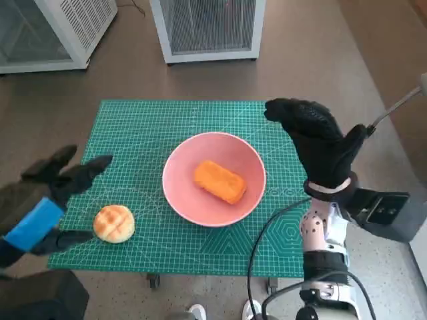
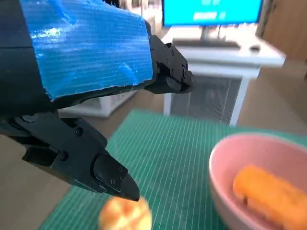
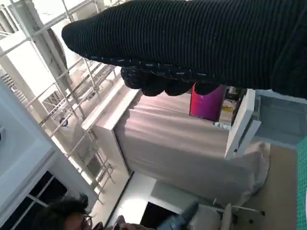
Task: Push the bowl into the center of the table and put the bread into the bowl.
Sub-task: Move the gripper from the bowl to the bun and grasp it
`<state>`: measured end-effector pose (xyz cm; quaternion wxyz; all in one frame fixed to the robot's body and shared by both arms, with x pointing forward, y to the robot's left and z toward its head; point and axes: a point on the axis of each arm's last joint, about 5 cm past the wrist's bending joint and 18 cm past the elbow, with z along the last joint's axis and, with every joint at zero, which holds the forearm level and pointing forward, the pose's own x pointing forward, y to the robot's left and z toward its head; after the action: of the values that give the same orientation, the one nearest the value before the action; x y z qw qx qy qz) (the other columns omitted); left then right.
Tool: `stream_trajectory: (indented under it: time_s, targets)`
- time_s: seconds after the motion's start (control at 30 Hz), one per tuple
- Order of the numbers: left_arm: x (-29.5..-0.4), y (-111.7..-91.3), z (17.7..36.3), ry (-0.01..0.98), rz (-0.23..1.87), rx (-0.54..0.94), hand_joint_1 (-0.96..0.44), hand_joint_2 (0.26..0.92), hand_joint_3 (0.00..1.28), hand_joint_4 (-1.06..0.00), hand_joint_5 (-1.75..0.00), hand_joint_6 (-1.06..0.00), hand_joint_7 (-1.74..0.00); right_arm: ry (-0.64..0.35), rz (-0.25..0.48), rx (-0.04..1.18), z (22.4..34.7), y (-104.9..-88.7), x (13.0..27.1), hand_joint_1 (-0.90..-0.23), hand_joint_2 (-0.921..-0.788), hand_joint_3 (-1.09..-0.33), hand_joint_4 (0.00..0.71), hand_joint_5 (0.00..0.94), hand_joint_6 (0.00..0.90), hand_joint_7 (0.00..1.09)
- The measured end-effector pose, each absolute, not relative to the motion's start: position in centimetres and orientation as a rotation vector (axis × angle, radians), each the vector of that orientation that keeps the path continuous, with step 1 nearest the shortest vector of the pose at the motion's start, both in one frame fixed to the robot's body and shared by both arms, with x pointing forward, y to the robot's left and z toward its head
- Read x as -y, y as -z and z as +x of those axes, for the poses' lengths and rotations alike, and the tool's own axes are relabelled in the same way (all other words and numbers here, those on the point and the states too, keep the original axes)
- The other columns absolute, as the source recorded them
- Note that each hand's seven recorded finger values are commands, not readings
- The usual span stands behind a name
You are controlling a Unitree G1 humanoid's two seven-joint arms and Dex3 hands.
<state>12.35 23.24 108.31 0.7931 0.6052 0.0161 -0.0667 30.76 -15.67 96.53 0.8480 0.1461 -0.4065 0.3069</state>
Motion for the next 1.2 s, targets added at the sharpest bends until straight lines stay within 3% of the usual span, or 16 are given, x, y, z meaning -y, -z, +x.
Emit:
stream_trajectory:
  time_s: [0.6,1.2]
  targets:
    - [-23.3,-105.5,12.5,0.170,1.225,-0.166,-0.04,0.728,0.00,-0.25,0.00,-0.40,-0.01,-0.671,0.325,0.839,31.0,-96.3,15.4,-0.542,-0.921,-0.548,0.230,0.002,0.370,0.01]
    - [-24.1,-100.5,15.9,0.170,1.272,-0.318,-0.04,0.746,0.01,-0.25,0.00,-0.41,0.00,-0.693,0.325,0.833,31.1,-96.2,15.6,-0.549,-0.921,-0.550,0.236,0.003,0.374,0.01]
